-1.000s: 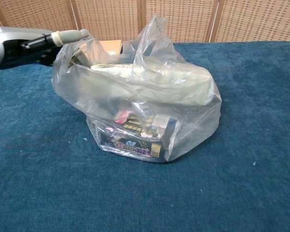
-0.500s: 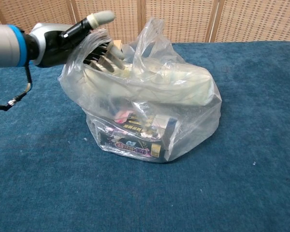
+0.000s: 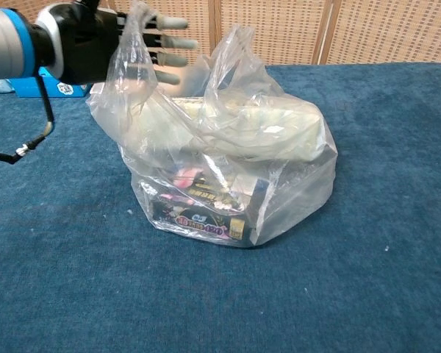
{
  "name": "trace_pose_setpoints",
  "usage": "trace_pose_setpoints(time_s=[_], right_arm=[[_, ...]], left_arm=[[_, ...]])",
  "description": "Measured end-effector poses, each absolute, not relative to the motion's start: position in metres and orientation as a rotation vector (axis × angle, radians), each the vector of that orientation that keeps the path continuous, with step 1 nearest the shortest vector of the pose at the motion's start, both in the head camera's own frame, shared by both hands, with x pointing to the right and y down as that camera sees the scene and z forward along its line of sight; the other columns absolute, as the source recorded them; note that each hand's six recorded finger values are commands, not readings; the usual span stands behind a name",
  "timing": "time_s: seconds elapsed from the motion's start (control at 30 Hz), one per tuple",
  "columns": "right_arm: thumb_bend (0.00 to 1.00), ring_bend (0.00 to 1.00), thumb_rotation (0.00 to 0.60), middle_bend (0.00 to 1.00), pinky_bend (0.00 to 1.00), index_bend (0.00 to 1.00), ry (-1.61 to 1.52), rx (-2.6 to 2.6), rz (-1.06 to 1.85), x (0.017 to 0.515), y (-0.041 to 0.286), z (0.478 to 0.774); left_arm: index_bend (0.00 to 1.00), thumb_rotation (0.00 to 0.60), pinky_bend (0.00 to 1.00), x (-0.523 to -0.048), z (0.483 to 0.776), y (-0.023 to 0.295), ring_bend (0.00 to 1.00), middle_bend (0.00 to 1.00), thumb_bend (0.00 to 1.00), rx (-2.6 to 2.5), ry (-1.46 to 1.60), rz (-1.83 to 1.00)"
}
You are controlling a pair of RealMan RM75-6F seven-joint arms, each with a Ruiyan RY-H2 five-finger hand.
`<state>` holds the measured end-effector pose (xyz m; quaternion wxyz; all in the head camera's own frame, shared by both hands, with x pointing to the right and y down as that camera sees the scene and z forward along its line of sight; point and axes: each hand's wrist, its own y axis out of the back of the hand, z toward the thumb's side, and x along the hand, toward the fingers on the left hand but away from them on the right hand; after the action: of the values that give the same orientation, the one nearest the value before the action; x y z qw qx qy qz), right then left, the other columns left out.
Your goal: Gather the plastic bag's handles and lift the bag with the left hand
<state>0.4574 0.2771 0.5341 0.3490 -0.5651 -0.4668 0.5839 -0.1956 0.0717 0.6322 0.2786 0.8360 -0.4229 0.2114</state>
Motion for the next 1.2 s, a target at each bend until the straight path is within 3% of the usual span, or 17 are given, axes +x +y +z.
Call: trace_pose_setpoints(time_s=[0.57, 0.9, 1.2], right_arm=[[0.31, 0.22, 0.316, 0.22, 0.24, 0.24, -1.176, -1.512, 1.476, 0.442, 0.265, 0.541], [0.31, 0.22, 0.318, 0.22, 0.24, 0.24, -1.170, -1.521, 1.450, 0.437, 0.260, 0.539], [0.31, 0.22, 0.320, 0.22, 0.24, 0.24, -1.179, -1.549, 1.435, 0.435, 0.255, 0.545]], left_arm=[[0.35, 0.000, 0.34, -0.250, 0.606, 0.076, 0.27, 0.30, 0.10, 2.006, -1.234, 0.258], [0.35, 0.000, 0.41, -0.248, 0.593, 0.081, 0.30, 0.33, 0.10, 1.902, -1.128, 0.011], [0.35, 0.000, 0.47, -0.233, 0.582, 0.084, 0.35, 0.36, 0.23, 1.966, -0.924, -0.094]])
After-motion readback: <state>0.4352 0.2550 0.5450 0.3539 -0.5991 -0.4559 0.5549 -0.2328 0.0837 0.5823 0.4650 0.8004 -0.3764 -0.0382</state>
